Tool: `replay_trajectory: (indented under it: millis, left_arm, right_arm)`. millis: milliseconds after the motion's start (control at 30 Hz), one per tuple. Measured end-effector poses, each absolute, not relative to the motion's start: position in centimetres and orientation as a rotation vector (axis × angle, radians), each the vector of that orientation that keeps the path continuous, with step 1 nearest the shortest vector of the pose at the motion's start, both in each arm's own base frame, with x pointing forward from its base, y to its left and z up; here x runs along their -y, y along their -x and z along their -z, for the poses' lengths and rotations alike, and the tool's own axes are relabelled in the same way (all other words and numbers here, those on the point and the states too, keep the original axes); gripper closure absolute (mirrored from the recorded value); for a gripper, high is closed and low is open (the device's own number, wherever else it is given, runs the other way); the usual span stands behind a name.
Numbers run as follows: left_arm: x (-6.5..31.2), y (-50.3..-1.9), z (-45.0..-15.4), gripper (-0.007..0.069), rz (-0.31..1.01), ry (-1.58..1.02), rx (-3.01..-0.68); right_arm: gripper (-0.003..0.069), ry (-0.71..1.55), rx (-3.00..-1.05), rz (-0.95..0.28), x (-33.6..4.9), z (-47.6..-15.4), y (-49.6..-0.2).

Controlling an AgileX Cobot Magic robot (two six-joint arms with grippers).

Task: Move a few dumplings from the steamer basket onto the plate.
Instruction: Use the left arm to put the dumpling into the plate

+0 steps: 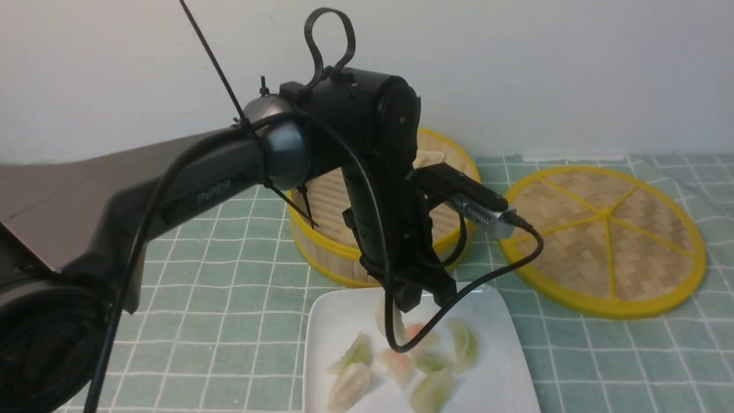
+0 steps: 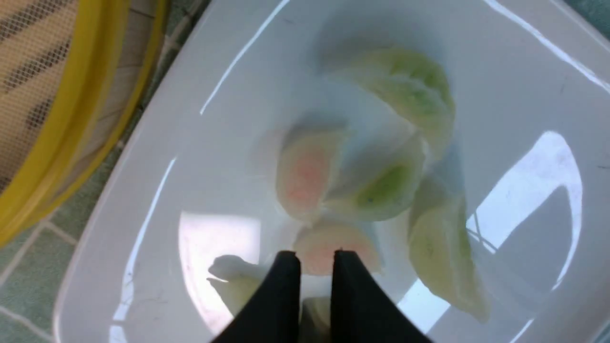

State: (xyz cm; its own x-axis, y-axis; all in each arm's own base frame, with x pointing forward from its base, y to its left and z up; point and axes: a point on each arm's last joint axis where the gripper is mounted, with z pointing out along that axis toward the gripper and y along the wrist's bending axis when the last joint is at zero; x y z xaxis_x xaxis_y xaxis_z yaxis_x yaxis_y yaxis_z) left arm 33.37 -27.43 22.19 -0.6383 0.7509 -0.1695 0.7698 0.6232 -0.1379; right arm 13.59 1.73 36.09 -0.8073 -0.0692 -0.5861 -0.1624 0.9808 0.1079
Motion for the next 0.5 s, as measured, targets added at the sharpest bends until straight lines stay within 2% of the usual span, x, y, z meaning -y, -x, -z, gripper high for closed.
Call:
replay_trajectory:
  millis: [100, 200, 233, 267, 367, 433, 500]
  left_arm:
    - [27.5, -33.6, -21.6, 0.0538, 0.296, -1.287, -2.744]
    - [27.7, -33.7, -21.3, 0.0427, 0.3, -1.278, -2.737]
    - [27.7, -33.7, -21.3, 0.0427, 0.299, -1.279, -2.737]
    - [27.7, -33.8, -21.3, 0.0342, 0.301, -1.275, -2.732]
    - [27.7, -33.8, -21.6, 0.026, 0.3, -1.262, -2.741]
    - [27.7, -33.9, -22.4, 0.0282, 0.287, -1.23, -2.742]
    - [27.5, -33.9, -23.7, 0.0351, 0.271, -1.196, -2.72]
  right_arm:
    - [0.0669, 0.162, -2.509, -0.206, -1.7, -36.1, -13.6]
    - [0.0669, 0.162, -2.503, -0.212, -1.8, -36.1, -13.6]
    - [0.0669, 0.162, -2.502, -0.212, -1.8, -36.1, -13.6]
    - [0.0669, 0.176, -2.489, -0.213, -1.8, -36.2, -13.7]
    - [0.0669, 0.201, -2.468, -0.235, -2.0, -36.4, -13.8]
    - [0.0669, 0.219, -2.46, -0.278, -2.4, -36.8, -14.3]
    - [0.0669, 0.26, -2.458, -0.318, -2.7, -37.3, -15.1]
